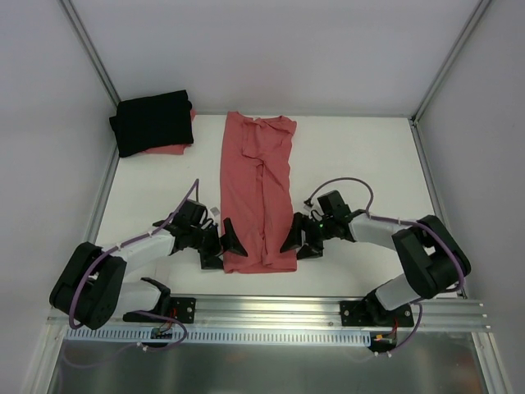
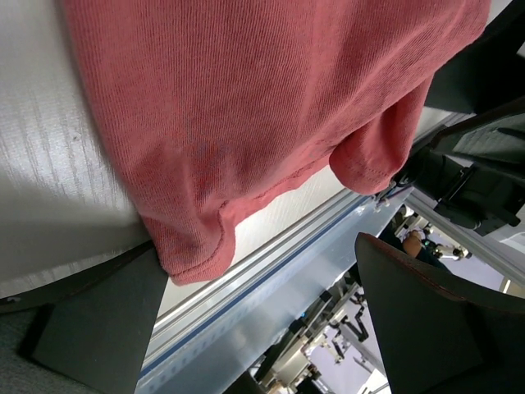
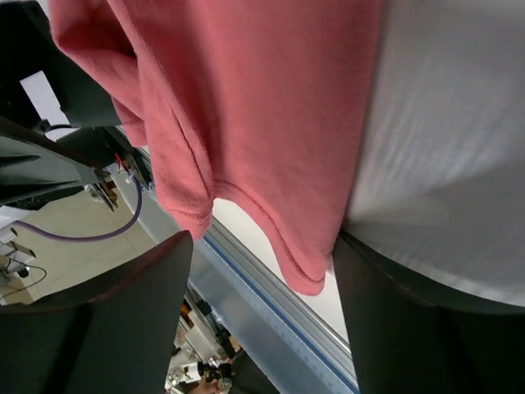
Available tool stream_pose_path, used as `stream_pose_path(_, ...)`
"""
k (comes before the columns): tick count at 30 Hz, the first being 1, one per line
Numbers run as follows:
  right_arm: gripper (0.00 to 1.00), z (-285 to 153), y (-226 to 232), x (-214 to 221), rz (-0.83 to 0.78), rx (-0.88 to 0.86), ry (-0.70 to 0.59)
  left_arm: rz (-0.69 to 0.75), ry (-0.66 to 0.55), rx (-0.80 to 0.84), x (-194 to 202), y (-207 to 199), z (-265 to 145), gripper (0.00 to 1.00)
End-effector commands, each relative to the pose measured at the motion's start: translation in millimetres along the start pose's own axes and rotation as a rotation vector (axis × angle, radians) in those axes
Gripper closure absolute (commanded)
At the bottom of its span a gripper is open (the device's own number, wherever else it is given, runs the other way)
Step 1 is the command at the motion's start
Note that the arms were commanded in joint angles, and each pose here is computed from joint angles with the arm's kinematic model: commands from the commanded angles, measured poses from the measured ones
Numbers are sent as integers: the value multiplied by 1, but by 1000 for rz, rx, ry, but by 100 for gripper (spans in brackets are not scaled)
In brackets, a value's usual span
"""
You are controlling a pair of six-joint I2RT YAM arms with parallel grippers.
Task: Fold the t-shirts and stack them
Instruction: Grab the bottom of the folded rectangular tshirt with both arms
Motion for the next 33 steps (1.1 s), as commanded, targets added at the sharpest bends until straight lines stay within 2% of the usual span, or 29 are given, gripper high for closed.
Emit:
stream_pose_path(1,28,14,-5,10,20,30,9,-9,-7,-144,7,32,9,1)
stream_pose_path(2,34,16,-6,12,23,35,9,-10,-7,-144,6,32,9,1)
stream_pose_path(4,39,19,-10,25,21,37,27,-8,-10,-145,5,31,8,2)
stream_pose_path(5,47,19,-12,28,23,41,27,-7,-11,-145,5,31,9,3)
stream_pose_path(7,57,20,-15,36,24,49,36,-8,-14,-144,5,31,9,8)
stream_pose_path(8,72,20,-17,37,25,52,35,-7,-14,-140,5,31,10,14)
stream_pose_path(9,83,19,-18,37,29,56,34,-9,-6,-138,7,32,12,21)
stream_pose_path(10,100,19,-18,38,29,58,35,-5,-6,-128,7,31,13,45)
stream_pose_path(13,99,17,-16,36,12,64,26,-4,10,-134,7,31,16,100)
stream_pose_path(22,100,-1,-18,46,-23,127,34,63,30,-151,2,16,6,100)
stream_pose_path(33,99,-22,-18,66,-25,130,63,70,53,-141,18,2,-20,100)
Point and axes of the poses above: each gripper's point midway between its finger pads, its own z axis out along the fingers, its own y axis along the line the jaws close on, x = y × z, the point moved 3 cm from there along -z, back along the fingers, and after that the axes turned 13 degrees about z, right-handed, at the moved point
